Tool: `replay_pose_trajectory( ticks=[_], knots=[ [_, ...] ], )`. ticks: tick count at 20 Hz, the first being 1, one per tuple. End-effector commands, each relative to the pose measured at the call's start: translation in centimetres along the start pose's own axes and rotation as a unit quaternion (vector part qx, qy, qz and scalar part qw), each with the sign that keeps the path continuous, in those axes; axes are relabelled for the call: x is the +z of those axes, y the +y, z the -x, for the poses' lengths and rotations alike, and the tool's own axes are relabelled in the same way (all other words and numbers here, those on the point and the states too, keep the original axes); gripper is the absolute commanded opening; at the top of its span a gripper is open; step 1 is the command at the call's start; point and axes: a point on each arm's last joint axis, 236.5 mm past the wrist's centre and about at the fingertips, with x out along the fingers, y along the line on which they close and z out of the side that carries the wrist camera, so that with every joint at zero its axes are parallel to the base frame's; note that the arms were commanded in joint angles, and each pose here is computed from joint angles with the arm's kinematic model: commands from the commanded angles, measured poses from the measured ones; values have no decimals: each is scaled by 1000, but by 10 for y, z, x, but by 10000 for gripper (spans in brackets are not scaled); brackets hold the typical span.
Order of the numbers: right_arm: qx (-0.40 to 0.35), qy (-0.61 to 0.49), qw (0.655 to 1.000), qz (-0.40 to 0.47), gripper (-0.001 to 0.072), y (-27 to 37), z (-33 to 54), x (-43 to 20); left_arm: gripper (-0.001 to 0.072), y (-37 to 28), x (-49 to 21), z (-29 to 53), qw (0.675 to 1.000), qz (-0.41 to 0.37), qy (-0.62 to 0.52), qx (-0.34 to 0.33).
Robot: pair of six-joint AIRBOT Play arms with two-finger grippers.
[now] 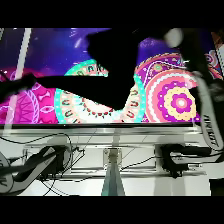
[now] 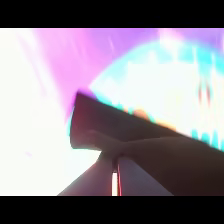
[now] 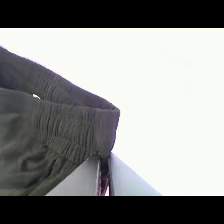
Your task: Fold the clothes and pants, and hang the long-sleeved shirts on hangers.
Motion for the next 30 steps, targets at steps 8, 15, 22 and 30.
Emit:
replay_pose_trajectory(
  ticks=[8,15,22,30],
  knots=[
    [-159,96,952,-243,11,-177,128,-79,7,24,141,40,990,-42,-116,74],
    [-136,236,922,-276,12,-113,166,-200,9,110,74,44,953,-194,71,224],
    [-110,395,868,-280,13,-25,237,-331,9,151,-42,11,906,-245,292,184],
    [-80,488,833,-246,13,-5,275,-358,10,206,-60,33,838,-289,386,257]
  ],
)
